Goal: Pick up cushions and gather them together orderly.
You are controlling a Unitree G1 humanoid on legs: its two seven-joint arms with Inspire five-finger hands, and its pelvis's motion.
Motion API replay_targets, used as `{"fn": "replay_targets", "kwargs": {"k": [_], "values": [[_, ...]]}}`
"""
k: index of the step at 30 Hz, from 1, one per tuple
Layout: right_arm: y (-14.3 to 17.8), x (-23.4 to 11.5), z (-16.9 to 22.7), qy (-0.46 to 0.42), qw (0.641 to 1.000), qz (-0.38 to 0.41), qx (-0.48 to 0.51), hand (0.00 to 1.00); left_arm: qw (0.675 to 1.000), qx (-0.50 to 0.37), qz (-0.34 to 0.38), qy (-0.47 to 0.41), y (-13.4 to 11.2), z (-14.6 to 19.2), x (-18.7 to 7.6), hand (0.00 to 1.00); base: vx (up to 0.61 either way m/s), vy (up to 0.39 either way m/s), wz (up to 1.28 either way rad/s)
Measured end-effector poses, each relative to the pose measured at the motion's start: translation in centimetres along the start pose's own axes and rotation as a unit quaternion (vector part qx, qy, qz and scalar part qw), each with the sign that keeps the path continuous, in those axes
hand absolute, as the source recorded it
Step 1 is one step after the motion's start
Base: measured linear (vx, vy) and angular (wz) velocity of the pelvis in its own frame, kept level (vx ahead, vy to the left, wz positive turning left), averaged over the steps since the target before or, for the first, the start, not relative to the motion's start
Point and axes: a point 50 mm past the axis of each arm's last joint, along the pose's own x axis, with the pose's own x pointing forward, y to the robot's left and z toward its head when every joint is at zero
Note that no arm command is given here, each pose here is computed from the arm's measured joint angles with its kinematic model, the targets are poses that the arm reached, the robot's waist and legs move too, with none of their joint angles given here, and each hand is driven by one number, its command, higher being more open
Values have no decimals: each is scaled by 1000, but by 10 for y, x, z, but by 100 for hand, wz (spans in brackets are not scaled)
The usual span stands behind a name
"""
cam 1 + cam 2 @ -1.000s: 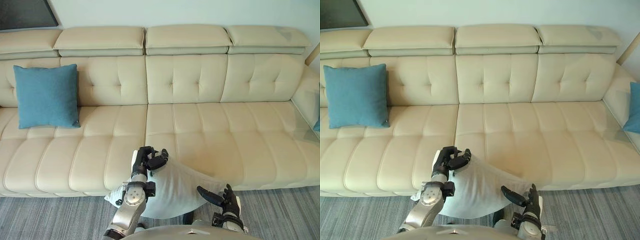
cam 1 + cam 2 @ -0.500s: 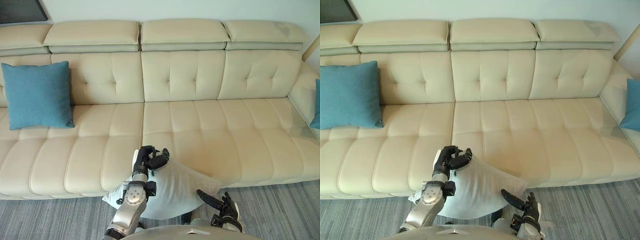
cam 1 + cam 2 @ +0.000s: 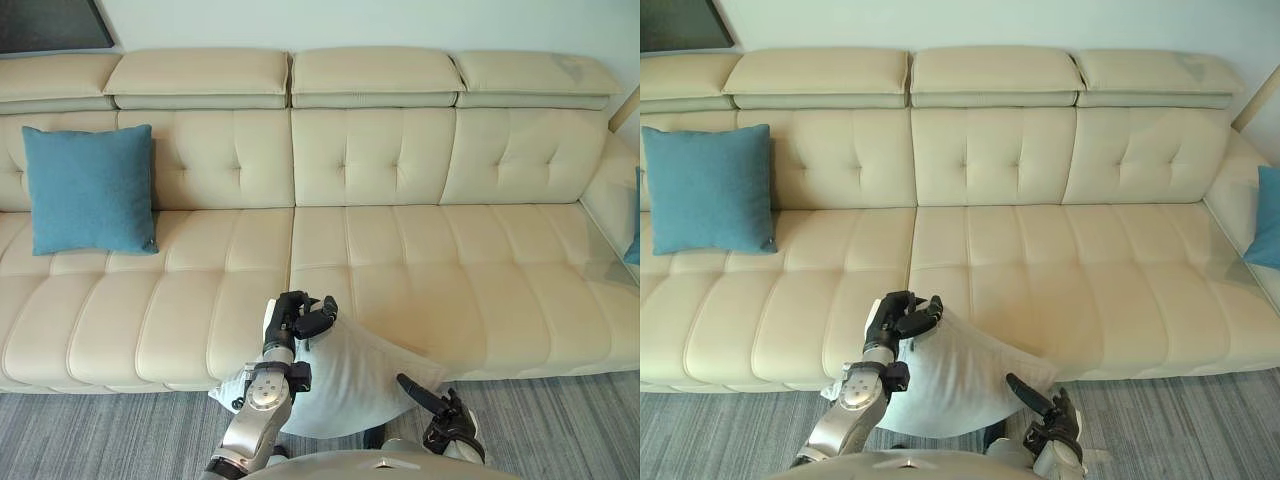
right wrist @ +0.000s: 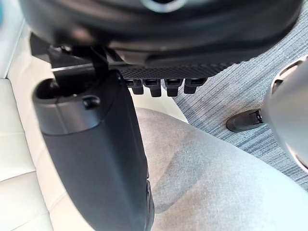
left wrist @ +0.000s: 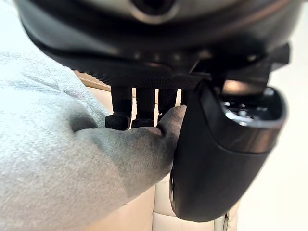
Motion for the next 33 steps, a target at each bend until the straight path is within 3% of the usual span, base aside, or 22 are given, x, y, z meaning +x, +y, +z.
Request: {"fn": "replay_targets", "kwargs": {"k": [2, 3, 20, 33], "values": [[-1, 3, -1, 9, 1000, -4, 10, 100, 1000, -14, -1, 2, 0, 1, 0, 0, -13, 7, 2], [-2, 4, -1, 13, 1000, -6, 9, 0, 1000, -17, -2, 2, -1, 1, 0, 0, -10, 15, 4], [10, 16, 6, 35, 997, 6, 65, 0, 994, -80, -36, -66, -15, 39, -1, 0, 2, 27, 8], [38, 7, 65, -96, 991, 70, 65, 0, 977, -120, -59, -169, -23, 84, -4, 0, -1, 9, 3]]}}
